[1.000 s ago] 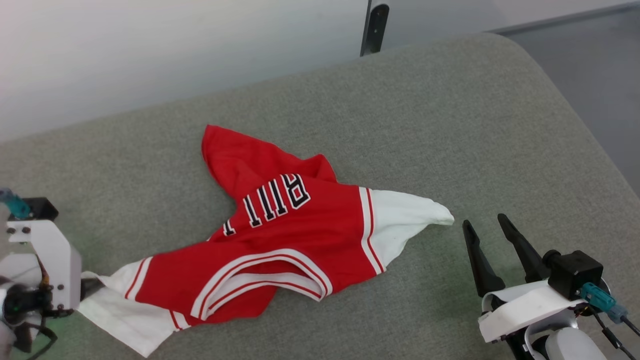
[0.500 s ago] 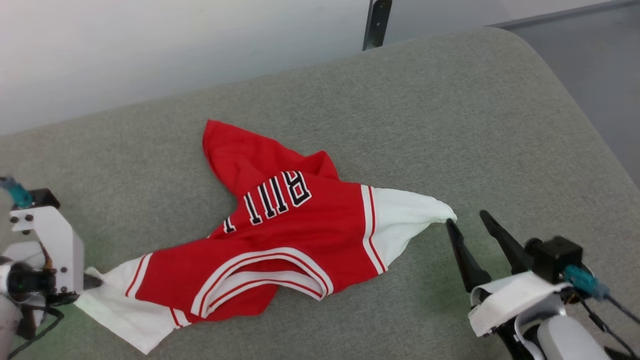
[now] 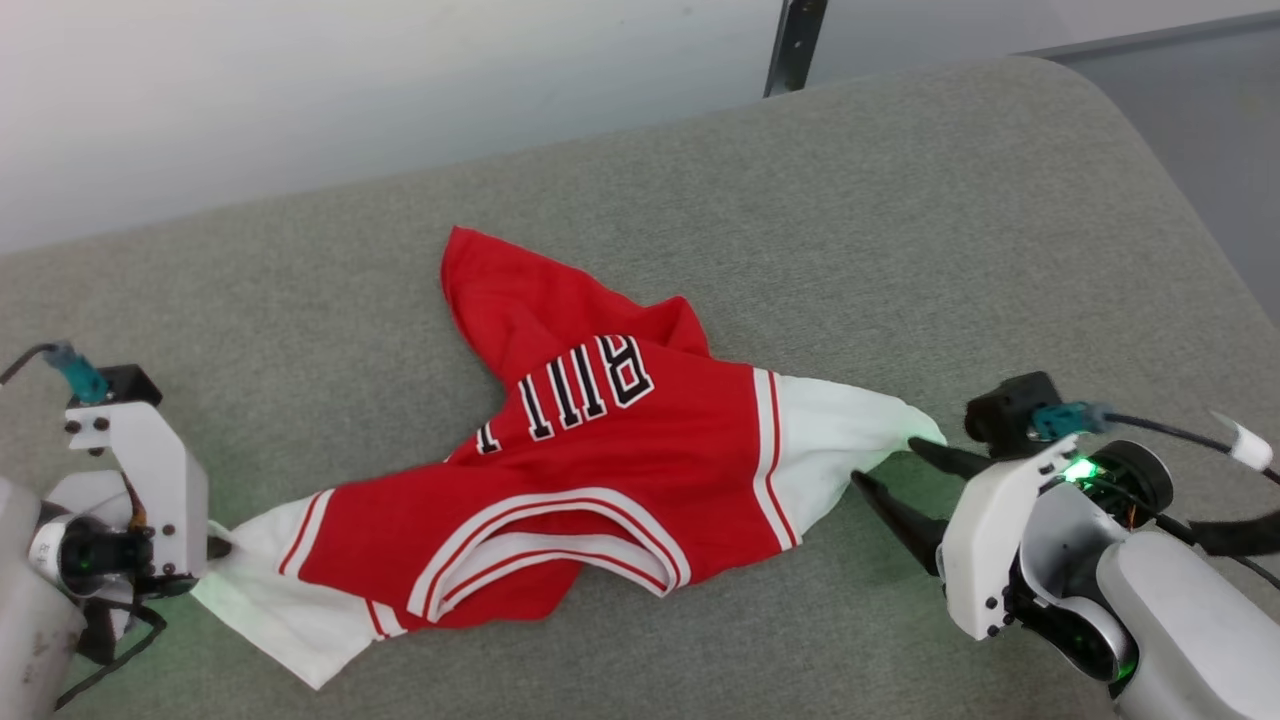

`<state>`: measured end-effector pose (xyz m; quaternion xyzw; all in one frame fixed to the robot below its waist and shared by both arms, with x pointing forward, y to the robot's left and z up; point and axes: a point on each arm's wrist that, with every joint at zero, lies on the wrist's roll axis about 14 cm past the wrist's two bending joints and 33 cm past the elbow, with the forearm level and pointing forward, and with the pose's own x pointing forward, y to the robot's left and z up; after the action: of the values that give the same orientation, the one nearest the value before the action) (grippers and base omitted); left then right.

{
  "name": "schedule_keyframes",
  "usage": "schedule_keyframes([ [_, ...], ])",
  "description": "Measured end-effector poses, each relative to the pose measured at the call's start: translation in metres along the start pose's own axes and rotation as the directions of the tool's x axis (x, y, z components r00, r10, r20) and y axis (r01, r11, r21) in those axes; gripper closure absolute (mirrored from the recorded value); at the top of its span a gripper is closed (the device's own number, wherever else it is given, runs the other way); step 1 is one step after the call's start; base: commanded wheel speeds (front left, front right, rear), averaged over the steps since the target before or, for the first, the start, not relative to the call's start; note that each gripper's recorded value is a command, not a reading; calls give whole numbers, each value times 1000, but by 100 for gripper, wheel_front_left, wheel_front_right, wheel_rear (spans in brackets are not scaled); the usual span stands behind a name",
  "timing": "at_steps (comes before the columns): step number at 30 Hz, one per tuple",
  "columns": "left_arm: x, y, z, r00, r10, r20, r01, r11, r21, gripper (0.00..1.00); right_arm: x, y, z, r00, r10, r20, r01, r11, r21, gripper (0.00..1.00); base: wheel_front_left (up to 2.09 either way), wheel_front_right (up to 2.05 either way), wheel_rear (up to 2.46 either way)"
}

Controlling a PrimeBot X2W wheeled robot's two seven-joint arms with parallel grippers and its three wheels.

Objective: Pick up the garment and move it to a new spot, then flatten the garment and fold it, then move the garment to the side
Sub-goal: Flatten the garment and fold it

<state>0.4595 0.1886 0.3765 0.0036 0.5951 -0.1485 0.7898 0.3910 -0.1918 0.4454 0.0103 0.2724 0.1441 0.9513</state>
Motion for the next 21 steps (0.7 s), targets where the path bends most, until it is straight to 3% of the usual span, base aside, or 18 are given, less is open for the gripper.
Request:
schedule_keyframes([
  [13, -1, -3, -1, 1000, -22, 19, 22, 1000, 7, 100, 26, 9, -31, 954, 52, -294, -83, 992, -92, 0, 0, 0, 0],
  [21, 0, -5, 1, 999, -32, 24, 32, 999, -2, 100, 47, 23, -34, 927, 91, -363, -129, 988, -82, 0, 0, 0, 0],
])
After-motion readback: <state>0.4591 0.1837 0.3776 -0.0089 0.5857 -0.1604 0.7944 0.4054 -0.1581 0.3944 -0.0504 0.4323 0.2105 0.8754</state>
